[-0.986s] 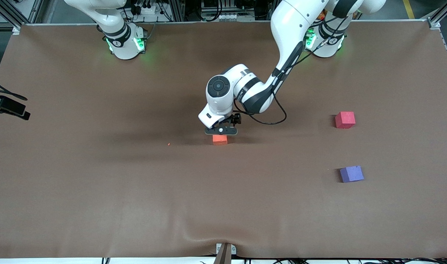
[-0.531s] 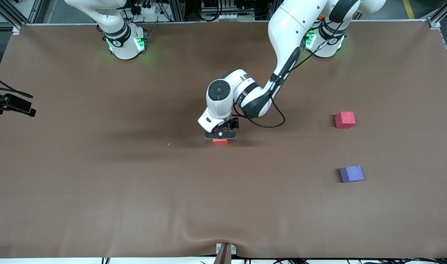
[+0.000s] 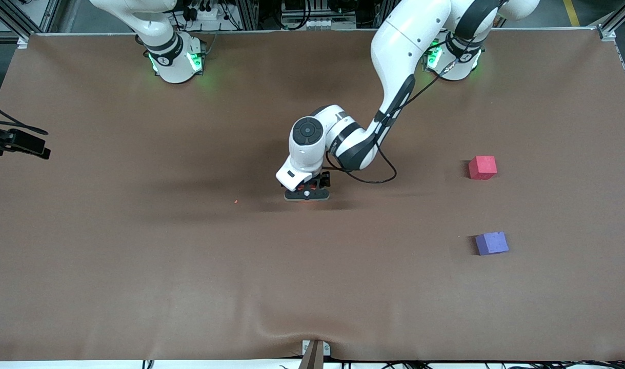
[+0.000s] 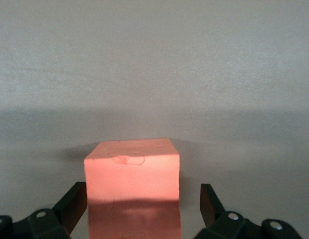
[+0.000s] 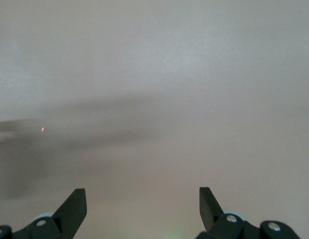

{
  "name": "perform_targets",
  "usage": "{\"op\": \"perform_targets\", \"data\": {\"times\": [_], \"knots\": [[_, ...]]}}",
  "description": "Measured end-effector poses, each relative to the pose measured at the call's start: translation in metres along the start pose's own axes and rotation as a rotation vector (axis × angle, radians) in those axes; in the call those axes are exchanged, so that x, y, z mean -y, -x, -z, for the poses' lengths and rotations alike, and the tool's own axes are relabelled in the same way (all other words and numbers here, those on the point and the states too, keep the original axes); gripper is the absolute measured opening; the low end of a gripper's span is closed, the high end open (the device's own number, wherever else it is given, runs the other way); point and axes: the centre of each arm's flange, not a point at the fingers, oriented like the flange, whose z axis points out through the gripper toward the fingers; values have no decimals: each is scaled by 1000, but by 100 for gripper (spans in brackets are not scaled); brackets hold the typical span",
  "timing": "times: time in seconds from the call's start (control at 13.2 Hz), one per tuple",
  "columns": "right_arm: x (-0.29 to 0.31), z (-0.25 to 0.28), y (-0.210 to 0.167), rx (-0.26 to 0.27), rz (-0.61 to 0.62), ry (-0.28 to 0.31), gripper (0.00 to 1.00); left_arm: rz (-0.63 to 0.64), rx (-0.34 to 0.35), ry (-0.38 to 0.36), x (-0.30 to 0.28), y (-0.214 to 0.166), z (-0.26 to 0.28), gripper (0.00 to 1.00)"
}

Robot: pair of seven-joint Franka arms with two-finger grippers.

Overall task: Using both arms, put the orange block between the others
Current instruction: 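Carry the orange cube with the left gripper toward the purple cube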

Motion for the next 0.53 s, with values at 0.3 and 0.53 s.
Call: {"op": "perform_targets", "data": {"times": [0.3,0.53], "knots": [[3,-10,-2,10,7,3,100,53,-14,-12,7,-7,-7,67],[4,-12,-2,18,7,3,100,81,-20,-9,6,-9,-5,60]]}}
